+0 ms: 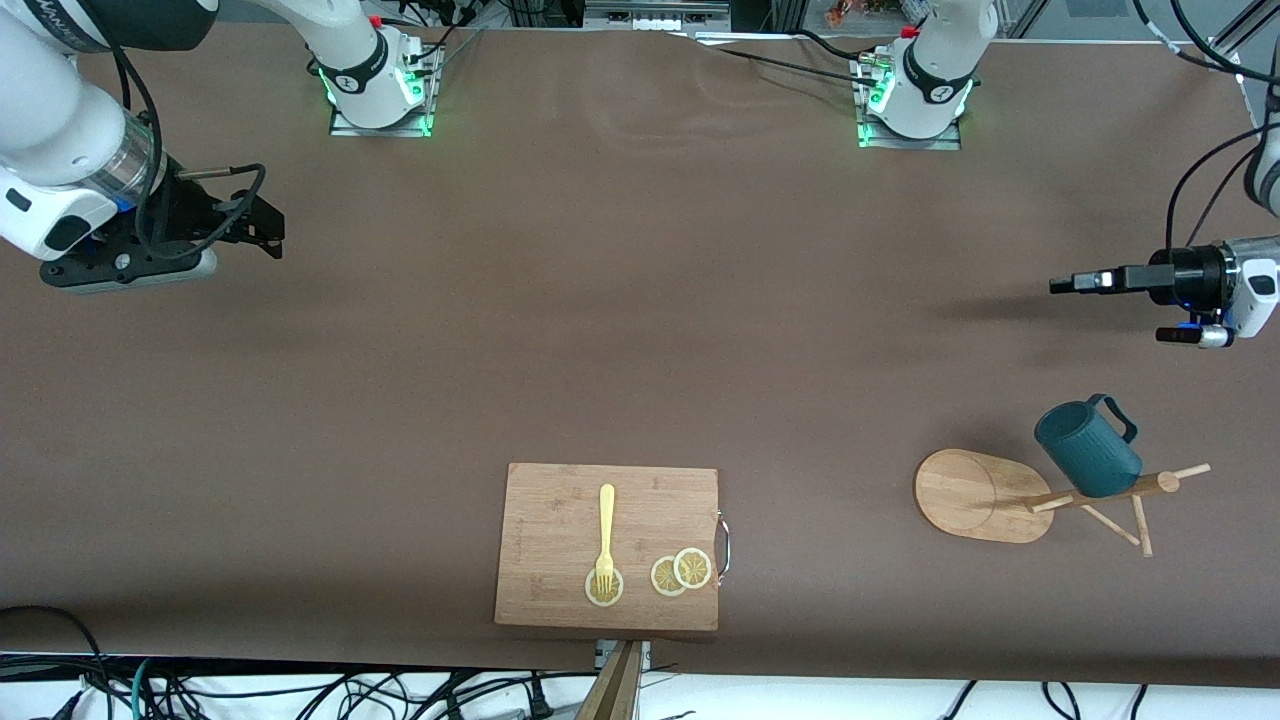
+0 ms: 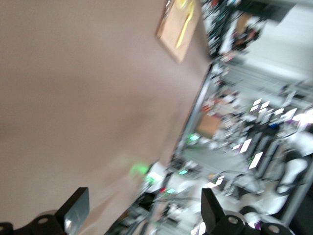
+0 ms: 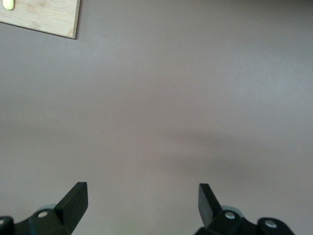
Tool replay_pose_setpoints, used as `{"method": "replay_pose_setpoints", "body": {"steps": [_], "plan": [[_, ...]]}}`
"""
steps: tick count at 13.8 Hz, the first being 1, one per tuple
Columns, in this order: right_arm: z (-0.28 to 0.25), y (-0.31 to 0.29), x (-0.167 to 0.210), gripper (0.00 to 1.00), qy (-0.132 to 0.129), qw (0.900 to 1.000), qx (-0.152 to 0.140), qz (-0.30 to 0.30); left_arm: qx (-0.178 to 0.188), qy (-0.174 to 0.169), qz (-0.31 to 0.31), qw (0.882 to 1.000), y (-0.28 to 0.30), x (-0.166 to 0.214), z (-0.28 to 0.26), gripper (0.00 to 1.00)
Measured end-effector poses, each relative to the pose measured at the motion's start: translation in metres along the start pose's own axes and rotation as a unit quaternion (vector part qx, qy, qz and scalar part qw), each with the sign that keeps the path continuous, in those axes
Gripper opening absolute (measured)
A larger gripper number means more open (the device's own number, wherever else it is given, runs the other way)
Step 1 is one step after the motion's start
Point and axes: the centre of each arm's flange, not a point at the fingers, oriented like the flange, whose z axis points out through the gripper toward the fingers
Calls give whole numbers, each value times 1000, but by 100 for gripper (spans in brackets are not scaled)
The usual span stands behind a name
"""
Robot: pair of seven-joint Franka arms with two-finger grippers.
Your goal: Pass cup and hang on rack
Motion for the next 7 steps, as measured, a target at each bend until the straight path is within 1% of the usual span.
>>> {"method": "replay_pose_setpoints", "body": {"steps": [2,3,4,5,7], "plan": [[0,0,0,100,0,1000,0,0,87,-26,3,996,47,2,6,100],[0,0,0,100,0,1000,0,0,132,-34,2,991,75,4,11,100],[0,0,0,100,0,1000,0,0,179,-38,3,983,105,7,16,100],[0,0,0,100,0,1000,0,0,228,-40,9,973,136,9,21,100],[-1,-1,0,100,1,1000,0,-1,320,-38,26,946,192,11,32,100]]}}
